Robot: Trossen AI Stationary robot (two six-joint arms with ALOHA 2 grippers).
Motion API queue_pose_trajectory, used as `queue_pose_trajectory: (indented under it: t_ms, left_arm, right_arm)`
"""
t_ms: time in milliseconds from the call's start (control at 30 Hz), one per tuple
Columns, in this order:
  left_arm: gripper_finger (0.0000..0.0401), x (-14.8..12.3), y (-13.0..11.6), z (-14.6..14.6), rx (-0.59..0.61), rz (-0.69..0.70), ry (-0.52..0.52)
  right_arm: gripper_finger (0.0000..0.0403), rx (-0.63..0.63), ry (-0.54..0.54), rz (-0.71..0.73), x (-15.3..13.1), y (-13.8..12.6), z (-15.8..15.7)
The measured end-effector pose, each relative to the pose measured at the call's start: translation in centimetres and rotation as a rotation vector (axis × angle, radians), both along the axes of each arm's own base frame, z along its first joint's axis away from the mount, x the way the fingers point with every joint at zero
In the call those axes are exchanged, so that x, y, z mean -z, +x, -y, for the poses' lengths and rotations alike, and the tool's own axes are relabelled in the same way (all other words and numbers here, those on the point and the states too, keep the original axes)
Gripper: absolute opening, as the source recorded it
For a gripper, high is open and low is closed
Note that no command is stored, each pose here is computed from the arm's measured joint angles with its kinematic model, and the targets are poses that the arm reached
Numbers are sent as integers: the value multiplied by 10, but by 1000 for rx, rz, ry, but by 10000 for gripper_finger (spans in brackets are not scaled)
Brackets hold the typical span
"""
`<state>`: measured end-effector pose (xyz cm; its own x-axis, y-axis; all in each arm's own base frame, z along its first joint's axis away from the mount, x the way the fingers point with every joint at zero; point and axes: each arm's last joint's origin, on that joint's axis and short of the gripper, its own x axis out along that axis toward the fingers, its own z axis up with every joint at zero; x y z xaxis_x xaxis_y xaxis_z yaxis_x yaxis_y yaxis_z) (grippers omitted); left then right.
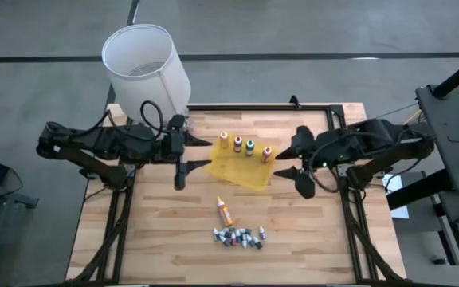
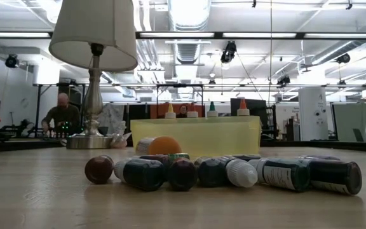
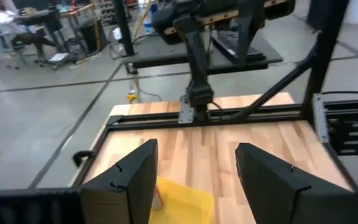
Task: Pick & Place food coloring
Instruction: Put the large yellow food coloring bottle into the yellow bin
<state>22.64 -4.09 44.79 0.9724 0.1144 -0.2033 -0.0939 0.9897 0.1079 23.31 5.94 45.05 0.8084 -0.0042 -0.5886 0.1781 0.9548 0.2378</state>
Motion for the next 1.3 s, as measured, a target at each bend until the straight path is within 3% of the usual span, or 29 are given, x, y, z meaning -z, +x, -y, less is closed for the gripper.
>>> queue_pose_trajectory:
  t_ms: [233,467,733,933,1167,1300]
  left_arm:
    - [190,33,-14,-3,11,53,-50]
    - [190,60,-21,-4,10,2,-67]
    - [190,72,-18,-3,-4,-18,-228]
    - [190,100,-9,3,89,-132,-285]
    - [190,121,5,13,323,-252,-207]
    - [190,126,14,16,351,-302,-216]
  right_arm:
    - [224,3,80,-32,23,15,-6]
    - [224,10,84,-60,36,24,-8]
    - [224,26,103,-61,39,28,-10]
    - [224,2,65,-84,47,37,-12]
    - [224,-49,84,-125,55,46,-16]
    - [224,-51,105,-129,55,46,-17]
